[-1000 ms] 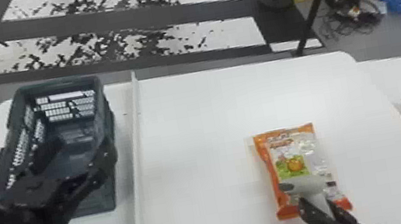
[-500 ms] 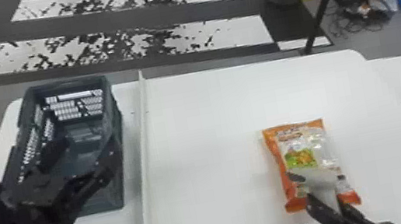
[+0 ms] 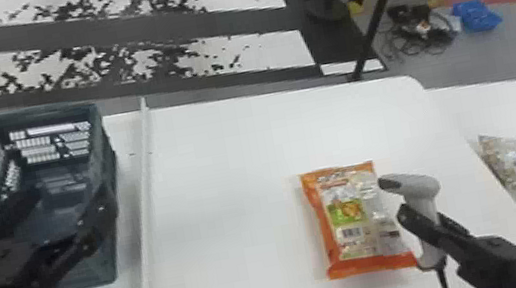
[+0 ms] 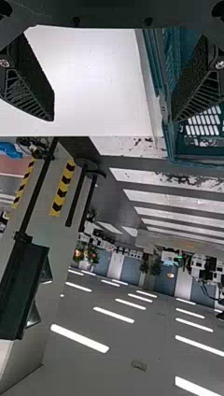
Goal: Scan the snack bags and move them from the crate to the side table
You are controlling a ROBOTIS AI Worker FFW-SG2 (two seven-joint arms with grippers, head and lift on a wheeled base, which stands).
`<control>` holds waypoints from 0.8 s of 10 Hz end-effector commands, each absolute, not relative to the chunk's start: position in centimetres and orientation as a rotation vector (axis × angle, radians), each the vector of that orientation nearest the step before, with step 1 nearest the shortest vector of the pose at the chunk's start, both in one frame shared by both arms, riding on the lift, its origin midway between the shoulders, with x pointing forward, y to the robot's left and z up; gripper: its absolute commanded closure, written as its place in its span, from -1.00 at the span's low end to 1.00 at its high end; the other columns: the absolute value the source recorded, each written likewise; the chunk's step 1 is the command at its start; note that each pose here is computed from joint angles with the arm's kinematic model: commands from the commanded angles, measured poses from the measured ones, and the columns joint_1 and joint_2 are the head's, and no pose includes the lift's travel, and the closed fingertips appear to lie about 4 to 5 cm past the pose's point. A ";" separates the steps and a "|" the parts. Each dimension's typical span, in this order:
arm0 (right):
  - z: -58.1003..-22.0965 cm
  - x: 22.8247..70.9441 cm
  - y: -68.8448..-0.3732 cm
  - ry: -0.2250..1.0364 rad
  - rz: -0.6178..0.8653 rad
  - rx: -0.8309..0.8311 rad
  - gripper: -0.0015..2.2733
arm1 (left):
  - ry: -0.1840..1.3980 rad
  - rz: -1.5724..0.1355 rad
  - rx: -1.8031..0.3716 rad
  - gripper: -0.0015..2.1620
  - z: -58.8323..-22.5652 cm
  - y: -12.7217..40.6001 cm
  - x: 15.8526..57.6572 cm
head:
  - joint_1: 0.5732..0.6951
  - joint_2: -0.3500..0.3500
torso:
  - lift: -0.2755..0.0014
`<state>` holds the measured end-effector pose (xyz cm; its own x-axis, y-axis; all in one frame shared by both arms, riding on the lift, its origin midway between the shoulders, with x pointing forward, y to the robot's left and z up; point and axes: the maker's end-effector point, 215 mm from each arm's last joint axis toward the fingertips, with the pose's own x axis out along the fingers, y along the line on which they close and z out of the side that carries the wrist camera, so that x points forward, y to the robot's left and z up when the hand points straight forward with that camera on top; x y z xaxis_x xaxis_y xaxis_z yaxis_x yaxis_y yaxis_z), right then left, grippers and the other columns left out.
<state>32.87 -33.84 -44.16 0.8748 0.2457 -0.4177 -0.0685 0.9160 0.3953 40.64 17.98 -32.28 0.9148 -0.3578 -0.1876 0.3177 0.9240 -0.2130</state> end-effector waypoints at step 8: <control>-51.8 38.8 -51.1 0.584 0.004 0.228 0.97 | 0.283 -0.375 -0.152 -0.94 -33.8 16.1 39.2 | 1.00 -1.00 | 0.36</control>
<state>38.79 -50.76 -51.24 0.8413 0.0707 -0.5360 0.0568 0.9744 0.2177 39.21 16.03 -33.78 0.8920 -0.3816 -0.2423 0.3393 0.9194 -0.1989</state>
